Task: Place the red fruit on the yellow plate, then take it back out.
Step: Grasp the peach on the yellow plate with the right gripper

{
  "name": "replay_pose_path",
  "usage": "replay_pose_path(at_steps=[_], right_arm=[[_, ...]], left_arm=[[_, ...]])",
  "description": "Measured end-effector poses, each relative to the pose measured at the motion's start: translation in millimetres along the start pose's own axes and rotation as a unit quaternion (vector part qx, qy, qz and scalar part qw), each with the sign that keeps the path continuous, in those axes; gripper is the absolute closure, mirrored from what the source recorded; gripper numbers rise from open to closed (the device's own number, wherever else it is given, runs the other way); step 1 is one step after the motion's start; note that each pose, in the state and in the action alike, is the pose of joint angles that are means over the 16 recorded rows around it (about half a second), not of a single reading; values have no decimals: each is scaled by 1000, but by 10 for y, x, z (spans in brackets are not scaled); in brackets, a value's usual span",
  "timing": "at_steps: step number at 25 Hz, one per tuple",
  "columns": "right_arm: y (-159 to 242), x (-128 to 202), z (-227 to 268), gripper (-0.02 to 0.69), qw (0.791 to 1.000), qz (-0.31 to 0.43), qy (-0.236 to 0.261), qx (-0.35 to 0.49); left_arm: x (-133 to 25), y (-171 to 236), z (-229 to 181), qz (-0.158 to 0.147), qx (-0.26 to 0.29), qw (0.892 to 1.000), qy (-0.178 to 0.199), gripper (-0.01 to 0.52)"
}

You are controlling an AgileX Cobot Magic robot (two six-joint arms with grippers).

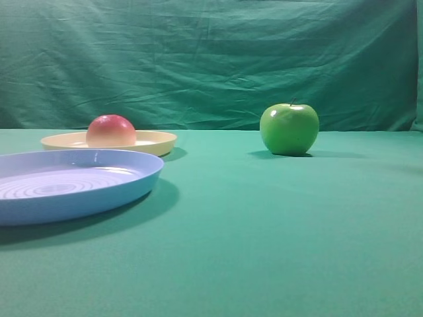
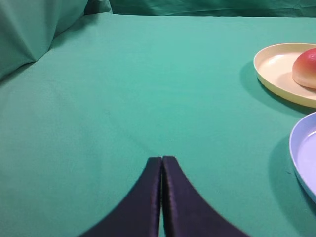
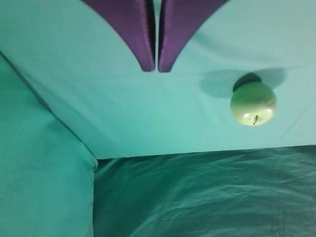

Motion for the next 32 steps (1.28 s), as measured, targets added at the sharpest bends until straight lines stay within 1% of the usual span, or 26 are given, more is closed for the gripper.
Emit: replay_pose_path(at_steps=[6, 11, 25, 32], right_arm=[[281, 12, -64, 665, 1000, -1, 6, 15], [397, 20, -91, 665, 1000, 4, 5, 31], [458, 23, -89, 665, 998, 39, 2, 53], [457, 32, -89, 665, 998, 37, -1, 53]], left_arm=[[0, 0, 0, 0, 0, 1000, 0, 514], [0, 0, 0, 0, 0, 1000, 0, 514], [0, 0, 0, -1, 0, 1000, 0, 514], [0, 0, 0, -1, 0, 1000, 0, 514]])
Point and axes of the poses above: a point on each arm's last joint axis where the gripper is mounted, z pointing back along that axis away from the gripper, x along the wrist's bending axis when the last joint is at zero, y = z × x, the point moved 3 cm from there along -z, pointing out along that axis toward the gripper, and after that the axes turned 5 degrees about z, right-handed, at the moved point
